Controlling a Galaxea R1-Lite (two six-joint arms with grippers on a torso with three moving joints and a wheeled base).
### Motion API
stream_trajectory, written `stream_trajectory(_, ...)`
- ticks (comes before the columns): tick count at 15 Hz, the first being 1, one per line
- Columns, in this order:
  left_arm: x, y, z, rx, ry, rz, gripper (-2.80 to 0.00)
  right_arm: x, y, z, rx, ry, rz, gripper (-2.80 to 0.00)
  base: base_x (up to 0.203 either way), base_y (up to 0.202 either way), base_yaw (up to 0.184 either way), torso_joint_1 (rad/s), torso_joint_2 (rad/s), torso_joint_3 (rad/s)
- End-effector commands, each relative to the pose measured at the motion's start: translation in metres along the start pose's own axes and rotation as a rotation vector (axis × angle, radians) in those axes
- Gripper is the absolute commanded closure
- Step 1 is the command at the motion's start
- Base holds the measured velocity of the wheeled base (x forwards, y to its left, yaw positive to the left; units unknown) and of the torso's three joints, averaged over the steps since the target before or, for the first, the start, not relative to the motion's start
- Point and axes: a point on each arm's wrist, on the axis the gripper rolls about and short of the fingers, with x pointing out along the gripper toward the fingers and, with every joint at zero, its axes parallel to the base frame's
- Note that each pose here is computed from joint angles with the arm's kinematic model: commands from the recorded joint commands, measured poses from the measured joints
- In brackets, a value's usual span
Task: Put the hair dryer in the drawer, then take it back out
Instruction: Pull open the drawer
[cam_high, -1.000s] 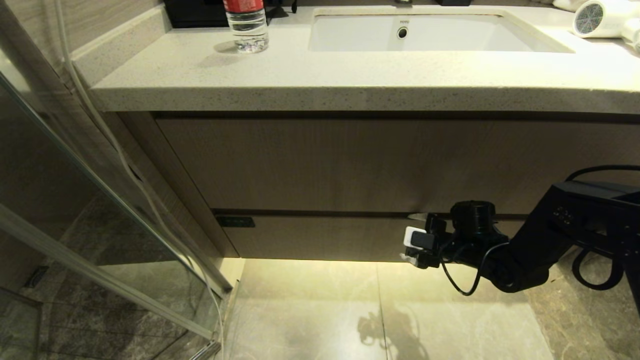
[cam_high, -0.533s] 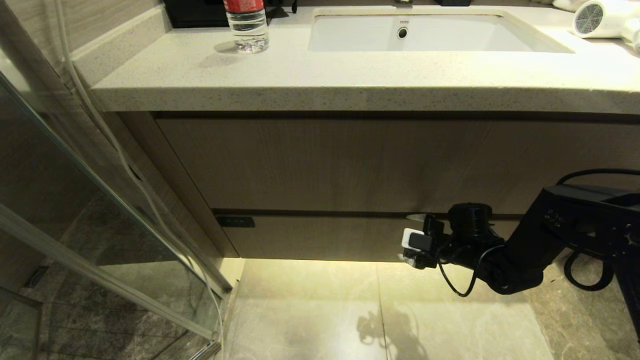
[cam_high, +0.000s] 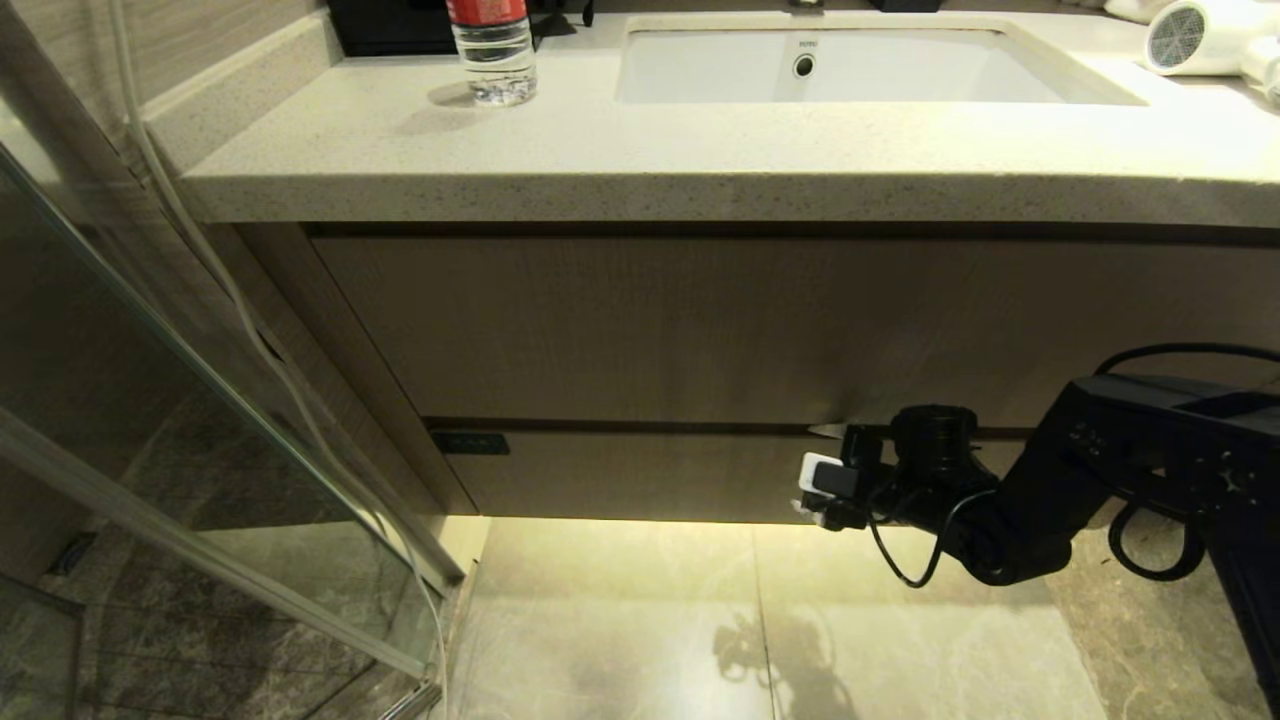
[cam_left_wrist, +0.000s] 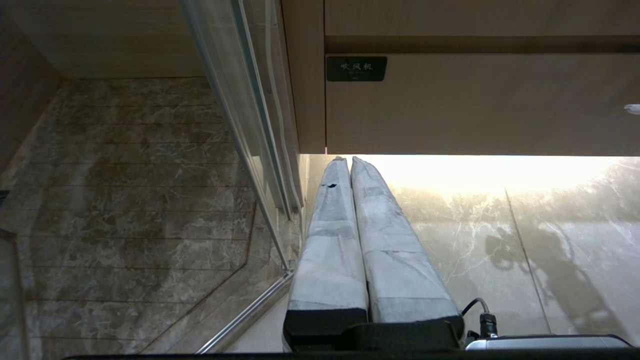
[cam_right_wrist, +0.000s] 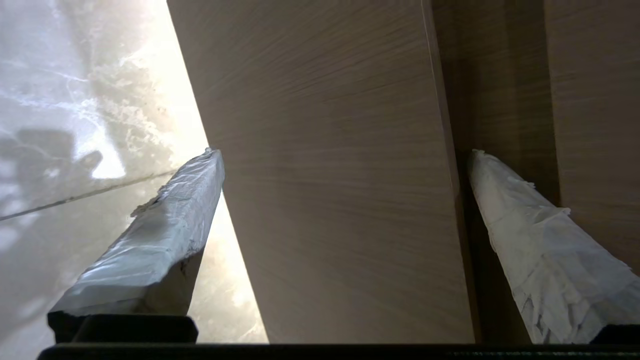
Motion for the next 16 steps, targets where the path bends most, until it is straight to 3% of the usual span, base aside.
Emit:
stream_trajectory(1, 0.0, 0.0, 0.0, 0.0, 0.0, 0.0, 0.0, 0.006, 0.008, -0.005, -0.008, 0.002, 0.01, -2.8, 0.0, 0.0, 0.0, 0.0, 0.0, 0.0)
stream_trajectory(8, 0.0, 0.0, 0.0, 0.0, 0.0, 0.0, 0.0, 0.011, 0.018, -0.009, -0.002, 0.0, 0.037, -2.8, 0.0, 0.0, 0.0, 0.0, 0.0, 0.0)
stream_trajectory(16, 0.0, 0.0, 0.0, 0.0, 0.0, 0.0, 0.0, -0.015, 0.028, -0.005, 0.079, 0.087, 0.296, -2.8, 0.0, 0.0, 0.0, 0.0, 0.0, 0.0)
